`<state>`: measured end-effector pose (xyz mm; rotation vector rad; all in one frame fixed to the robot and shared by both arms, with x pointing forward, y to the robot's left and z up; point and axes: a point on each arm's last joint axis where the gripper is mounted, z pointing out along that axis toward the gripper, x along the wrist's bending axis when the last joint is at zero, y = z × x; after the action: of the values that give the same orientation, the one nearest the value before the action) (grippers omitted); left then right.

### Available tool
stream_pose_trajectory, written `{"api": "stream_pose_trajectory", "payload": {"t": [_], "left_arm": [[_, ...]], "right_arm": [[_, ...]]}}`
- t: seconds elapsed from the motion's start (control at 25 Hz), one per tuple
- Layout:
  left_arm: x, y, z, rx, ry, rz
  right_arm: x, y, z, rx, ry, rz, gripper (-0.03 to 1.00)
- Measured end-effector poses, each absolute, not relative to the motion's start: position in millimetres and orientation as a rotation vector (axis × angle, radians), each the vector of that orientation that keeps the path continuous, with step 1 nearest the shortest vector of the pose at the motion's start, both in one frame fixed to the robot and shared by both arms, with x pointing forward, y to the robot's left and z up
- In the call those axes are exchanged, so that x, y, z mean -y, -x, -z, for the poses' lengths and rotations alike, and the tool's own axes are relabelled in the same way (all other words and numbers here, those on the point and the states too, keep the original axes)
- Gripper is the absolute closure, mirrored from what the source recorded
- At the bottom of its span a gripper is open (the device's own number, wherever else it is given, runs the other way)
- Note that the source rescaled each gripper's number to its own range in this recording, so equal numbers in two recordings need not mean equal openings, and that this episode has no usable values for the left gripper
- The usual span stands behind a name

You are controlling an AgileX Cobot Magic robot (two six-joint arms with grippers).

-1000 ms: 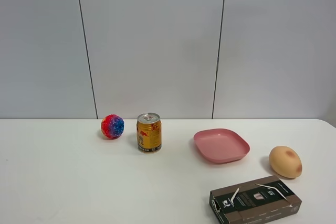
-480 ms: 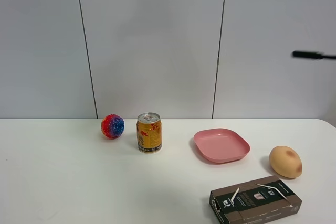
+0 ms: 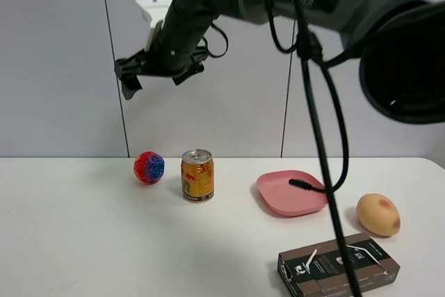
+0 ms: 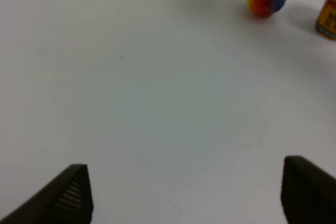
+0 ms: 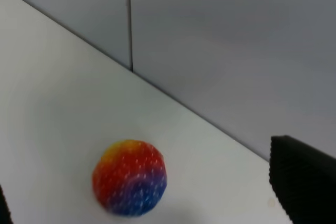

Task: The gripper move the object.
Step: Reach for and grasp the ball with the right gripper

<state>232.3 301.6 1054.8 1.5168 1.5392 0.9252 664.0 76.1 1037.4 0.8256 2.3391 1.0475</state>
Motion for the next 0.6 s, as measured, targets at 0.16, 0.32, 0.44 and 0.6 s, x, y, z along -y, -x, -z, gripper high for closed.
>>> {"api": "stream_pose_trajectory", "payload": {"t": [0.16,0.32,0.44,0.6], "left_arm": [[-302,-232,-1055,-1.539,-1.517,-0.925],[-302,-232,-1055,-1.540,-1.516,-0.925],[-302,-232,-1055,-1.540,-1.516,-0.925],[-302,-232,-1055,-1.540,-1.516,-0.925]], "right_arm": [[-87,-676,-979,-2.374,-0.802,-1.004,-0.03],[-92,-681,-947,-2.388,-0.794,-0.990,-0.03],[-94,-684,-940,-2.365,-0.784,-1.017,-0.03],[-96,-686,-933,-2.339,-0.773,-1.046,-0.03]]}}
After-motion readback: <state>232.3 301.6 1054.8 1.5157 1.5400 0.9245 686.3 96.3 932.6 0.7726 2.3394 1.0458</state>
